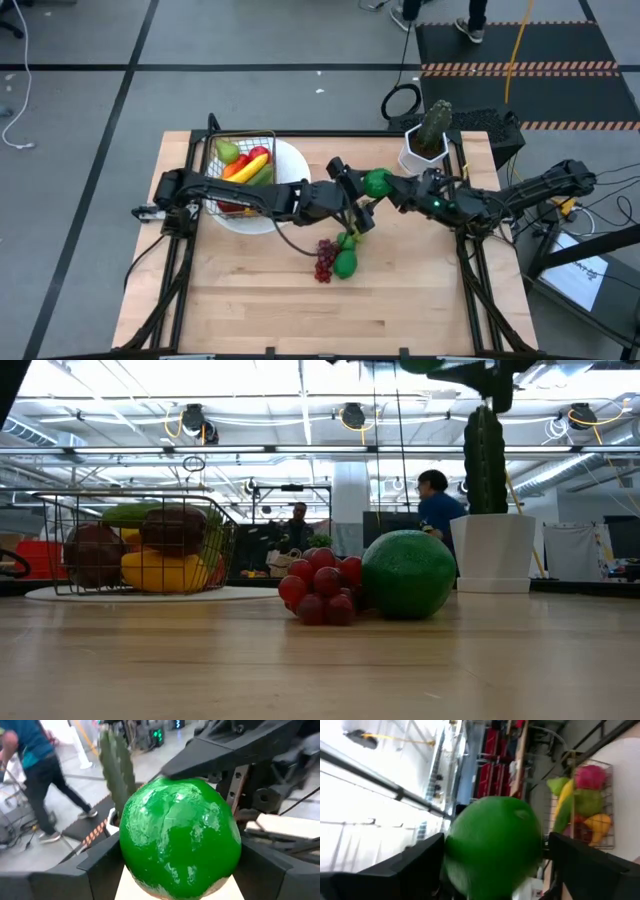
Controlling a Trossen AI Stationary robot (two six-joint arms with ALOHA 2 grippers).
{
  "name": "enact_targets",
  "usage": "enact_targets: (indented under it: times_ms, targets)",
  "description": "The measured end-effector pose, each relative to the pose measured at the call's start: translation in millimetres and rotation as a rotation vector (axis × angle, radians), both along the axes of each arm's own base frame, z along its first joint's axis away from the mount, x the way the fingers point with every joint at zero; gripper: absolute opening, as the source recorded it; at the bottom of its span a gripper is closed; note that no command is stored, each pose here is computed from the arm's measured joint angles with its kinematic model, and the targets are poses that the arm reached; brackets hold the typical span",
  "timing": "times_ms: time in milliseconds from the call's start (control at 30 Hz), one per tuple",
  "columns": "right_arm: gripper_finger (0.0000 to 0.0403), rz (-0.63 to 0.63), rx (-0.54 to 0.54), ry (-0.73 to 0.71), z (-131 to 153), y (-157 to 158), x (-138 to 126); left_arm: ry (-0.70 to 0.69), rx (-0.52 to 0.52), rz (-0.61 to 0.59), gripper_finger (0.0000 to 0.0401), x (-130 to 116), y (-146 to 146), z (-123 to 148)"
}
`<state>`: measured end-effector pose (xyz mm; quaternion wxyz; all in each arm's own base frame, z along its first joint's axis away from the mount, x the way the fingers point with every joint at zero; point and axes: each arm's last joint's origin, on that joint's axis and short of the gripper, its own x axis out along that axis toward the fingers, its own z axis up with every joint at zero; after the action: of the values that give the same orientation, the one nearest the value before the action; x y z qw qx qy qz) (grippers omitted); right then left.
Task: Build produce basket
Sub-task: Put the top right green lime into the wire basket
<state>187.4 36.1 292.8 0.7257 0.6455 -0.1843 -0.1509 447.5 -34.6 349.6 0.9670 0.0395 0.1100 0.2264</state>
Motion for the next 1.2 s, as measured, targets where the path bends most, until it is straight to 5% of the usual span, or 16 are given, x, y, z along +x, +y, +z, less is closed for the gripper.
enact_targets:
  times_ms: [300,433,800,1200]
  targets:
    - [0.0379,0.003,-0.101,-0.031,17,-6,-21,0.036,-0.051,0.019,0.0304,-57,1,52]
    - [0.0378,0.02,-0.163,-0.03,21,-7,-27,0.008,-0.174,0.045,0.0306,-93,3,76]
    - [0.0377,0.034,-0.363,0.036,24,-7,-30,-0.331,-0.566,0.071,0.0314,-200,11,148]
    - [0.0377,0.022,-0.449,0.1,22,-7,-29,-0.569,-0.889,0.094,0.0314,-260,23,173]
